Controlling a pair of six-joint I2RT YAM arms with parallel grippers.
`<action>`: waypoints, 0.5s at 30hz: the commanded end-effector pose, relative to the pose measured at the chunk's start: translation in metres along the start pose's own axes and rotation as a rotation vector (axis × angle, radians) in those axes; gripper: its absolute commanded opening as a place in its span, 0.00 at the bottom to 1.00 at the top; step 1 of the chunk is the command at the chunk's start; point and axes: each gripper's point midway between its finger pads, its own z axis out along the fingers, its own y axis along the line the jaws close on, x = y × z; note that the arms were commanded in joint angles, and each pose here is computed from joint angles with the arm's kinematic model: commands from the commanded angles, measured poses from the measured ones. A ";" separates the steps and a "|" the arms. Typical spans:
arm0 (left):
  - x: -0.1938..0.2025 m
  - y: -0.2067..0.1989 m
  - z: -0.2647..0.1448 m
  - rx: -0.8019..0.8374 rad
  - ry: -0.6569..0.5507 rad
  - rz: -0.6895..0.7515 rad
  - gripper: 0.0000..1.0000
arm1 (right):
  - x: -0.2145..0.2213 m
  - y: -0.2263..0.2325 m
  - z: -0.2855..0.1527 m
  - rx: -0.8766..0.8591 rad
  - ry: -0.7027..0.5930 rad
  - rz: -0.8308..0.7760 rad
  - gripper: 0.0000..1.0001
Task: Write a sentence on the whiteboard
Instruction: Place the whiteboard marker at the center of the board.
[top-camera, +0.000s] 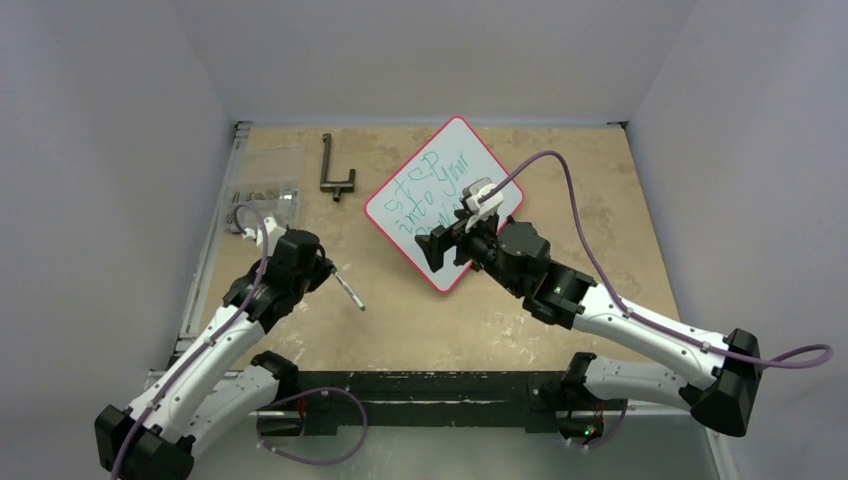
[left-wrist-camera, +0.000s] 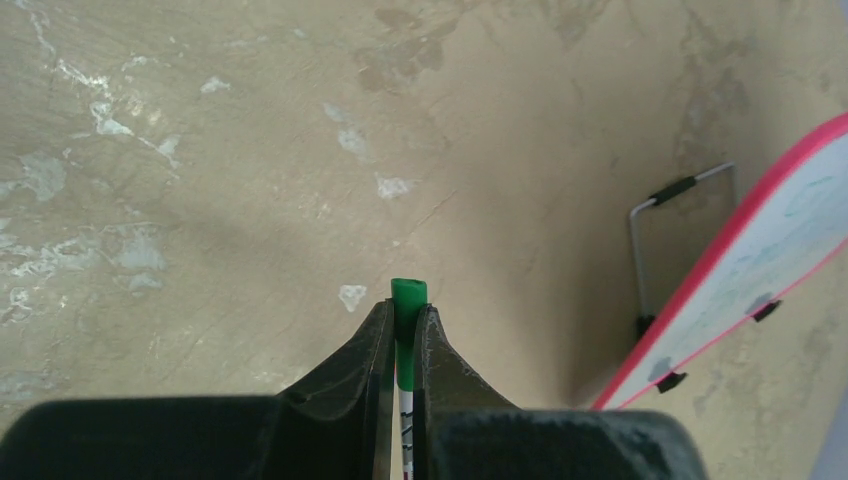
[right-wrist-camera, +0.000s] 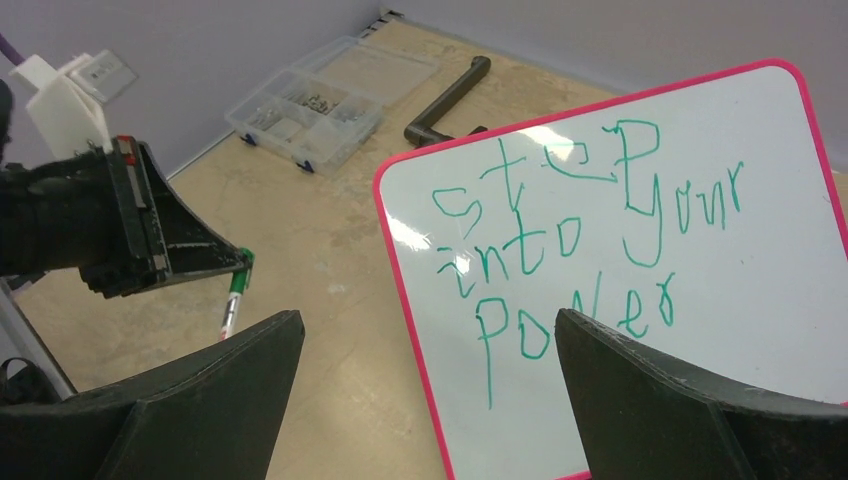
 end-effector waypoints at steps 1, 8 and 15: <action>0.017 0.011 0.021 -0.038 0.041 0.081 0.00 | -0.016 -0.004 0.000 0.032 -0.041 0.024 0.99; 0.034 0.020 0.041 -0.077 0.079 0.116 0.00 | -0.011 -0.004 0.002 0.035 -0.026 0.022 0.99; 0.040 0.027 0.048 -0.109 0.092 0.135 0.00 | -0.010 -0.005 0.003 0.043 -0.026 0.028 0.99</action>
